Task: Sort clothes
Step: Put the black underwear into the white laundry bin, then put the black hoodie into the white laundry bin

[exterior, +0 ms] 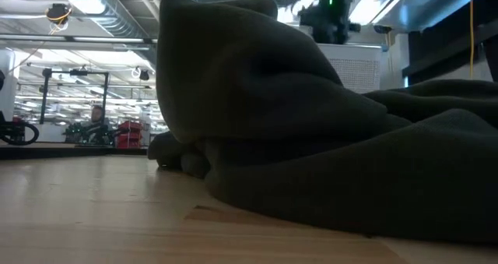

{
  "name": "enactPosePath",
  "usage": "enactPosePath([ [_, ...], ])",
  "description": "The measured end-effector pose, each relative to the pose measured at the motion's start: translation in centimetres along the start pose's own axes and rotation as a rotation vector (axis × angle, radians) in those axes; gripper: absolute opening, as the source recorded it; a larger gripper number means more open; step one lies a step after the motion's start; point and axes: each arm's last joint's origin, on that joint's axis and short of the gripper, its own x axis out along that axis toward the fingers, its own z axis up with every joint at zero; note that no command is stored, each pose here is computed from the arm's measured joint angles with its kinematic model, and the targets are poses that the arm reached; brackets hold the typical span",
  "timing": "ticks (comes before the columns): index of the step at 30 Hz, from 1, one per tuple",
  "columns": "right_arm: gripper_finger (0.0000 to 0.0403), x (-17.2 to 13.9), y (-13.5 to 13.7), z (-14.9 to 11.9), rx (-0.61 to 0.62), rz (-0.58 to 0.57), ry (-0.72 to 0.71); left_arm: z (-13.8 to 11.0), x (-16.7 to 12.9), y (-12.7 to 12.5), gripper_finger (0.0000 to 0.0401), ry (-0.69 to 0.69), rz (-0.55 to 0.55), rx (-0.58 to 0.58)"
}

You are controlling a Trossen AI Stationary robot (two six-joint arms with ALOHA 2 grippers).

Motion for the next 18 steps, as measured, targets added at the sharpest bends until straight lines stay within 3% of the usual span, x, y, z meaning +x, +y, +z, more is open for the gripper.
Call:
enactPosePath([
  [9,0.0239,-10.6,0.6,-1.0,0.018,0.279,-0.250,-0.1,0.0,0.0,0.0015,0.007,-0.002,-0.002],
  [13,0.0241,-12.9,4.1,-3.1,-0.052,0.443,-0.233,-0.1,0.0,0.0,0.0015,0.007,-0.002,-0.002],
  [18,0.0241,-14.2,9.6,-7.3,-0.232,0.539,-0.203,-0.1,0.0,0.0,0.0015,0.007,-0.002,-0.002],
])
